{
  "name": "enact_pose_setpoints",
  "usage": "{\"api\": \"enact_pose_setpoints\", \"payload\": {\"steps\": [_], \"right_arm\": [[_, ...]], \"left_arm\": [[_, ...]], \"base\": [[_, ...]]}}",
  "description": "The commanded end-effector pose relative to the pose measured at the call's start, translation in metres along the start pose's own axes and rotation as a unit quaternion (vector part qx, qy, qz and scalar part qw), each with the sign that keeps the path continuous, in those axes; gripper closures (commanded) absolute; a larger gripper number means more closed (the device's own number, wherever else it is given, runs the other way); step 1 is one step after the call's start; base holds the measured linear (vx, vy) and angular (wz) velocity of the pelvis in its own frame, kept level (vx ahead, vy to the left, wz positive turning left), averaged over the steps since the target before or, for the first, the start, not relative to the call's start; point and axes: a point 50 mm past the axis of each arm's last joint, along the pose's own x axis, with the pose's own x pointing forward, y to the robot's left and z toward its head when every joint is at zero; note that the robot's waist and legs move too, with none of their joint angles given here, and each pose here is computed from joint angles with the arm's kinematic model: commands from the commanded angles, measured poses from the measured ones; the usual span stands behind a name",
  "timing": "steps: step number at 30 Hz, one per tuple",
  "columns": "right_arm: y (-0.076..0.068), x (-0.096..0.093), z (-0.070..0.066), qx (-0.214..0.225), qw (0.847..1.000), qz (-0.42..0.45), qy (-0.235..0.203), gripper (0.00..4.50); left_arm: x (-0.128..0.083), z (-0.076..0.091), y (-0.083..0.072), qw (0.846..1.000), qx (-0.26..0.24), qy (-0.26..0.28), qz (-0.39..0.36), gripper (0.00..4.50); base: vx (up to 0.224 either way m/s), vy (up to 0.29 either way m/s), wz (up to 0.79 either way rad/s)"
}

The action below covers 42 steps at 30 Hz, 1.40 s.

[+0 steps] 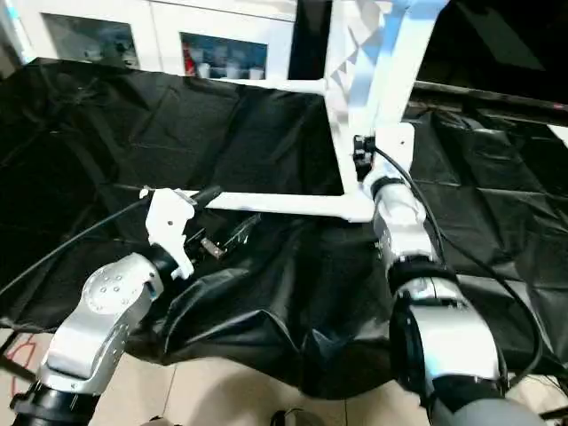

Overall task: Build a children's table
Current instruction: Flip table

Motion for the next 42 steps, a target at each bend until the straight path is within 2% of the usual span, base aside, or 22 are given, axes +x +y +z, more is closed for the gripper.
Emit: {"api": "enact_pose_setpoints", "payload": {"steps": [1,7,11,13,15,19,20,21,22,31,38,40,42], "right_arm": [[0.001,0.001,0.017,-0.004,0.998,0.003,-0.062,2.47],[0.010,-0.012,-0.005,0.025,0.998,-0.005,-0.053,2.52],[0.012,-0.016,-0.012,0.038,0.998,-0.008,-0.049,2.53],[0.014,-0.023,-0.024,0.061,0.997,-0.012,-0.037,2.54],[0.015,-0.028,-0.030,0.066,0.997,-0.011,-0.034,2.54],[0.013,-0.035,-0.039,0.088,0.995,-0.025,-0.029,2.54],[0.011,-0.038,-0.044,0.097,0.994,-0.034,-0.023,2.54],[0.008,-0.046,-0.055,0.115,0.992,-0.048,-0.010,2.54],[0.008,-0.047,-0.056,0.117,0.992,-0.049,-0.008,2.54],[0.013,-0.058,-0.065,0.118,0.993,-0.025,-0.010,2.56],[0.002,-0.060,-0.057,0.096,0.994,-0.014,-0.040,2.56],[-0.006,-0.059,-0.048,0.058,0.997,-0.012,-0.059,2.56],[-0.012,-0.058,-0.044,0.041,0.997,-0.019,-0.065,2.57]], "left_arm": [[0.003,0.004,0.002,1.000,0.010,-0.009,0.007,0.00],[0.004,0.004,0.006,1.000,0.016,-0.010,0.013,0.00],[0.004,0.003,0.005,1.000,0.015,-0.009,0.012,0.00],[0.004,0.003,0.003,1.000,0.016,-0.009,0.011,0.00],[0.003,0.003,0.004,1.000,0.017,-0.008,0.011,0.00],[0.001,0.003,0.006,1.000,0.020,-0.008,0.012,0.00],[0.001,0.003,0.007,1.000,0.020,-0.008,0.013,0.00],[0.001,0.003,0.008,1.000,0.022,-0.008,0.015,0.00],[0.001,0.003,0.008,1.000,0.023,-0.008,0.015,0.00],[0.000,0.005,0.010,0.999,0.028,-0.007,0.014,0.00],[0.001,0.009,0.011,0.999,0.051,-0.011,0.011,0.00],[0.001,0.010,0.013,0.998,0.068,-0.010,0.009,0.00],[0.002,0.011,0.013,0.997,0.078,-0.010,0.008,0.00]], "base": [[0.000,0.000,0.00],[0.000,0.000,0.00],[0.000,0.000,0.00],[0.000,0.000,0.00],[0.000,0.000,0.00],[0.000,0.000,0.00],[0.000,0.000,0.00],[0.000,0.000,0.00],[0.000,0.000,0.00],[0.000,0.000,0.00],[0.000,0.000,0.00],[0.000,0.000,0.00],[0.000,0.000,0.00]]}}
